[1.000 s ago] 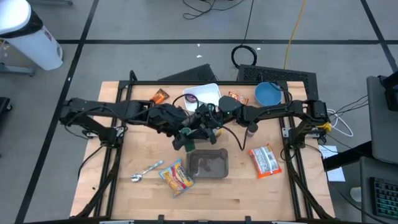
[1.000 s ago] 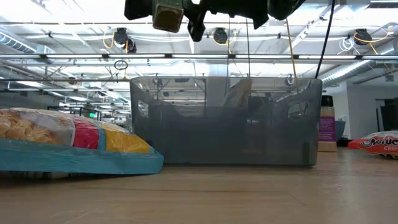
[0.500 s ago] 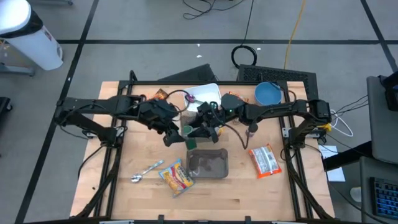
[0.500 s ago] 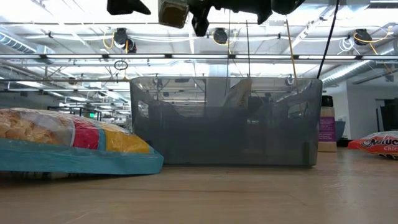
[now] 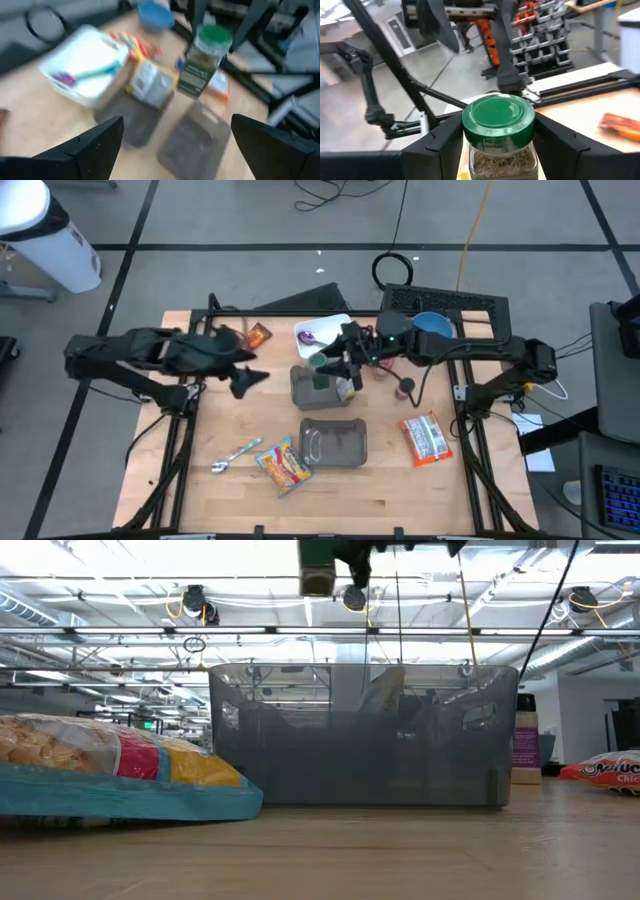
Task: Pick & Place Food Item
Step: Put the green seasoning bottle into the bottom black bin
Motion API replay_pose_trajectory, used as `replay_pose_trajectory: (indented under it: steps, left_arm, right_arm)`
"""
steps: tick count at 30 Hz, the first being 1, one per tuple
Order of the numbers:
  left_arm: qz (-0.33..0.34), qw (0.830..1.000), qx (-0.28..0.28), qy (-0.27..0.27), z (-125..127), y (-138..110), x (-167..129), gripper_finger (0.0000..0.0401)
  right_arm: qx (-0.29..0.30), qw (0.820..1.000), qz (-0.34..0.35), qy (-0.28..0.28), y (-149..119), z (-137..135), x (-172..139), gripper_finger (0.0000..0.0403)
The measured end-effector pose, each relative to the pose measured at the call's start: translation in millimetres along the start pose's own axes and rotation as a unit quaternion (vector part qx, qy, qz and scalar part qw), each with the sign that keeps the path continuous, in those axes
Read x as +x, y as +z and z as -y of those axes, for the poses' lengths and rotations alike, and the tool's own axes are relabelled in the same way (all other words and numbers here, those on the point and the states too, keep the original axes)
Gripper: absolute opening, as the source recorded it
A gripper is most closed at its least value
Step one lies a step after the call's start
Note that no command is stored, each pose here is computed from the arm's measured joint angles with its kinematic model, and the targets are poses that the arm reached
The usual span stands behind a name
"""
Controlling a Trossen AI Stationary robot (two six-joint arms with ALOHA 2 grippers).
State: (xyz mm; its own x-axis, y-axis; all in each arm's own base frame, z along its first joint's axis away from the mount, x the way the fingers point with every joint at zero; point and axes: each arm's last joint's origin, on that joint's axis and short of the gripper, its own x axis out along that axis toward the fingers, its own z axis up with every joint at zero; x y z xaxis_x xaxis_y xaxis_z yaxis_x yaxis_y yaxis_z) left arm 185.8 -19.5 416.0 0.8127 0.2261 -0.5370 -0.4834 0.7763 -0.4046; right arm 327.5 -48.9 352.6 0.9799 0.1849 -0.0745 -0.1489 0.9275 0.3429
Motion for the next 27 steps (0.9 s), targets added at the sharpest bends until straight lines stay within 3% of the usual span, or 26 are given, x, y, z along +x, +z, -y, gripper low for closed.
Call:
replay_pose_trajectory:
  steps: [8,13,20,27]
  left_arm:
    - [0.088,0.995,0.018,0.047,3,-12,-23,0.0379]
    - [0.097,0.992,0.023,0.075,5,-38,-8,0.0379]
    - [0.083,0.992,-0.022,0.097,-2,-75,18,0.0379]
    - [0.177,0.981,-0.046,0.057,10,-87,34,0.0379]
  right_arm:
    - [-0.028,0.997,0.0,-0.065,1,-13,-7,0.0195]
    - [-0.033,0.996,0.0,-0.081,-11,-25,-2,0.0195]
    - [0.023,0.993,0.053,-0.104,-58,-29,2,0.0195]
    - [0.041,0.987,0.064,-0.144,-82,-44,2,0.0195]
